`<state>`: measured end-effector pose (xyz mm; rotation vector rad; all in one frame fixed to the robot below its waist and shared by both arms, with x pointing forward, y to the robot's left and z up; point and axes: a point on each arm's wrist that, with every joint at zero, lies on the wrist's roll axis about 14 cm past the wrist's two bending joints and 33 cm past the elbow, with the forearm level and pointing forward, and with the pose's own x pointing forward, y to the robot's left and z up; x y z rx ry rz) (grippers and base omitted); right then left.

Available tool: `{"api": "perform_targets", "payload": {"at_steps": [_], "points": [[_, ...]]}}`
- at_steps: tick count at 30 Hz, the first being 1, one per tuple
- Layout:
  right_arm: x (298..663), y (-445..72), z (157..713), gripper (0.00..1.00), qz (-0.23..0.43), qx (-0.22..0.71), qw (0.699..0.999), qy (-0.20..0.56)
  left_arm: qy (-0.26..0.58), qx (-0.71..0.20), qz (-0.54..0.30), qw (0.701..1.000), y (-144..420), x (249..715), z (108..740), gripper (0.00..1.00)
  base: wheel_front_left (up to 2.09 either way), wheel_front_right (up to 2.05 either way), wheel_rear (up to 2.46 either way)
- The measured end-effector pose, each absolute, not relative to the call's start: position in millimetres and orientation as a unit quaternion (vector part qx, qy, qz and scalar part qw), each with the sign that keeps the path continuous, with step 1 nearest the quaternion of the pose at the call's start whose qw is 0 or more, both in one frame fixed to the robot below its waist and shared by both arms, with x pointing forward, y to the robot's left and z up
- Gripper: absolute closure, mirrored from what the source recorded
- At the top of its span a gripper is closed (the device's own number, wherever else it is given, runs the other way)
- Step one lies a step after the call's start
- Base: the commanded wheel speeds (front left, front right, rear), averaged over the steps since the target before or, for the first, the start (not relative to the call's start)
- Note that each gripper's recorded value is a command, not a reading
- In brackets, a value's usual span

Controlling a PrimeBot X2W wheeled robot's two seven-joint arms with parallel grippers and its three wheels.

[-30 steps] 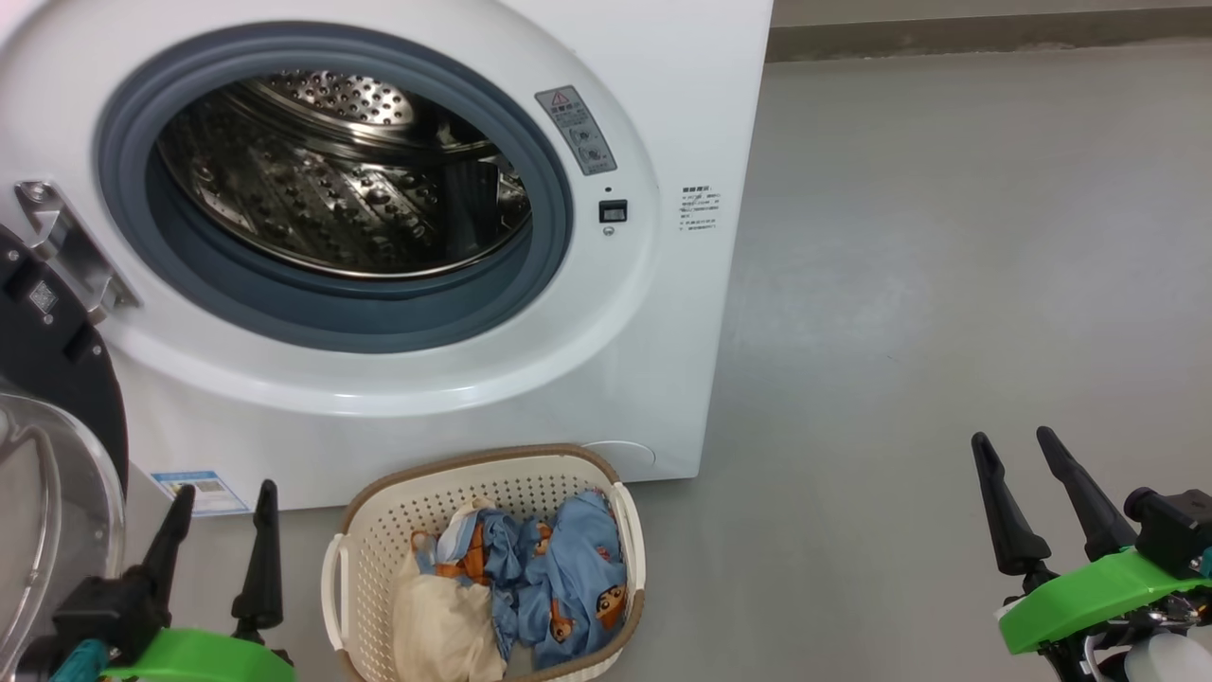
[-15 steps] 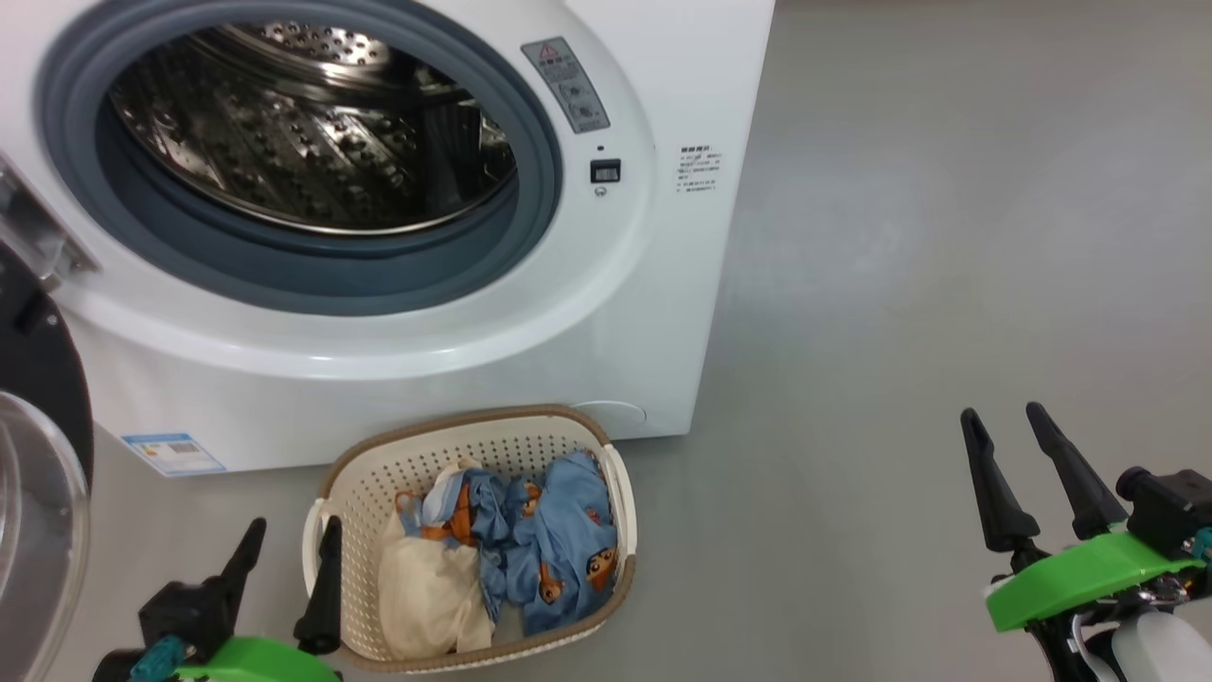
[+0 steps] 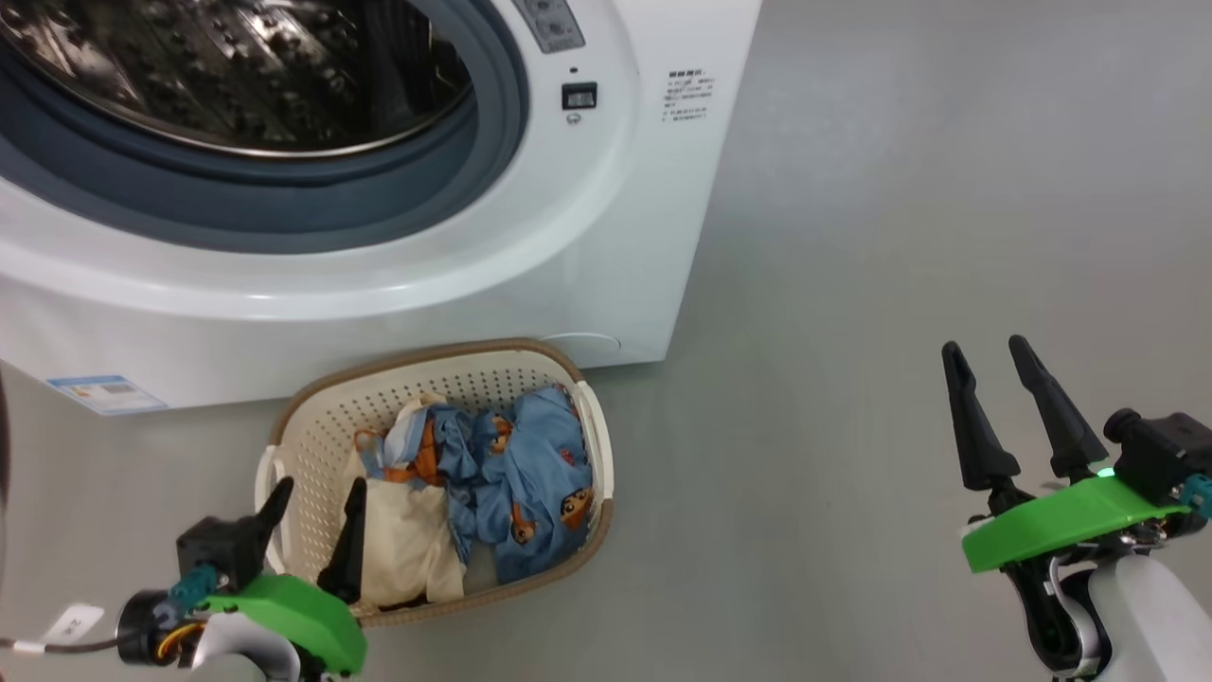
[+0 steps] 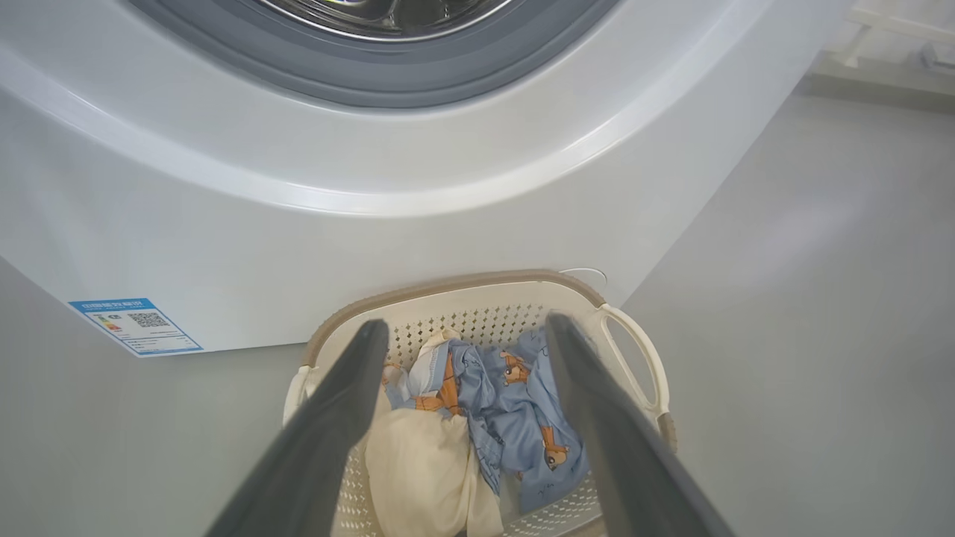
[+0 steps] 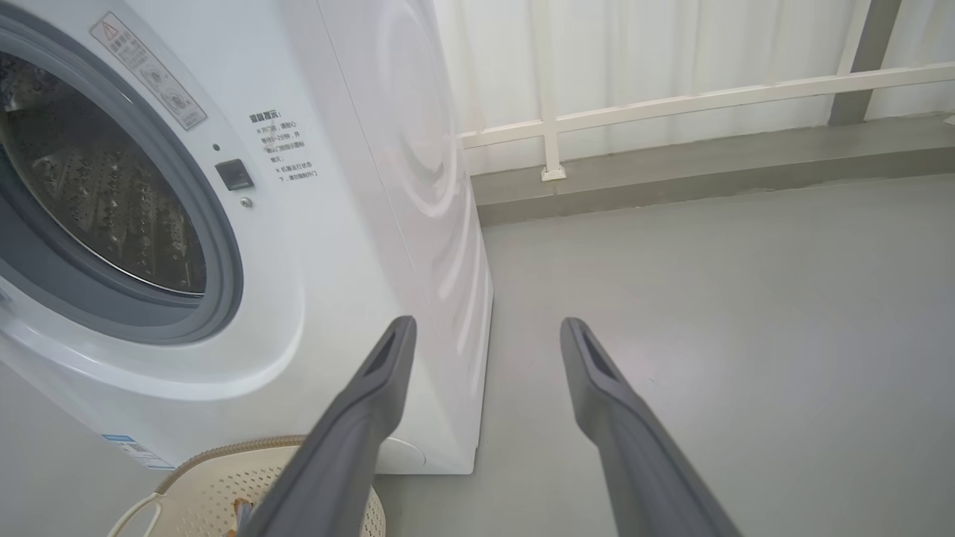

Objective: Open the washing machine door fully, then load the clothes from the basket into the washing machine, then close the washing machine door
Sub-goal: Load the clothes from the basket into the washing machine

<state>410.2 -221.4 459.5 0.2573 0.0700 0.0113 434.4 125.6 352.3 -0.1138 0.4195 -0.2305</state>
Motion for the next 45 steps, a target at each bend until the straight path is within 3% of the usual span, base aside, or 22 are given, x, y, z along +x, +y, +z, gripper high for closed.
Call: {"api": "perform_targets", "payload": {"at_steps": [28,45], "points": [[454,-222,411,0.00,-0.014,0.134,0.988,0.076,0.363,0.034,-0.189,0.912,100,472,240,0.00,0.00,0.00,0.00],[466,-215,379,0.00,-0.019,0.141,0.984,0.106,0.469,0.162,-0.236,0.836,111,484,177,0.00,0.00,0.00,0.00]]}}
